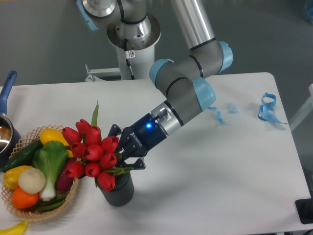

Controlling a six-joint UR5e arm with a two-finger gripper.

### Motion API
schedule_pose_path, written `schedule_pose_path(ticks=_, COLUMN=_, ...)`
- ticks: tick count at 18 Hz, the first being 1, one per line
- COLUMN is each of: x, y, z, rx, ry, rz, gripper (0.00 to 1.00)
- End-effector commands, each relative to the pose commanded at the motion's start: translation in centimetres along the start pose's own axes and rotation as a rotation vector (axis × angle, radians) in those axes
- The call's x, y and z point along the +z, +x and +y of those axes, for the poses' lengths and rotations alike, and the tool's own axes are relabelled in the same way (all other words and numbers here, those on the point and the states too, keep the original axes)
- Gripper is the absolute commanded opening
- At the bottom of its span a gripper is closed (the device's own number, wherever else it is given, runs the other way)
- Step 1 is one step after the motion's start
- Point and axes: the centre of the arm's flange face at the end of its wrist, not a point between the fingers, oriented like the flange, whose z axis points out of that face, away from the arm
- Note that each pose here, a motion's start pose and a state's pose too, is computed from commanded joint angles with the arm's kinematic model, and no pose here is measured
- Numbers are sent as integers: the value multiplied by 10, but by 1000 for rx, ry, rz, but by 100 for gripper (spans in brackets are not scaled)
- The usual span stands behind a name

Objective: Insert the flowers into the vase
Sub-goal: 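Lower the tulip stems down into the grey vase, then open the gripper to release the tulip stems in the vase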

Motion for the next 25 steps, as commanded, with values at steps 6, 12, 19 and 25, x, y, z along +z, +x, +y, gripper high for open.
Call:
schedule_pose_path(ticks=6, x=4, y=0, z=15, rx=-22, ry=-11, rz=4, gripper=35)
schedule_pose_path(ticks=12, x=0, y=2, z=24, rx=-14, ry=-12, rz=0, gripper=71)
schedule_pose_path(ticks=19, x=-10, y=2, z=27, rx=-24, ry=-9, rz=-16, gripper=100)
schedule_pose_path(ticks=25, x=-30, y=5, z=-4, rx=28, ry=2, rz=-48, gripper=100)
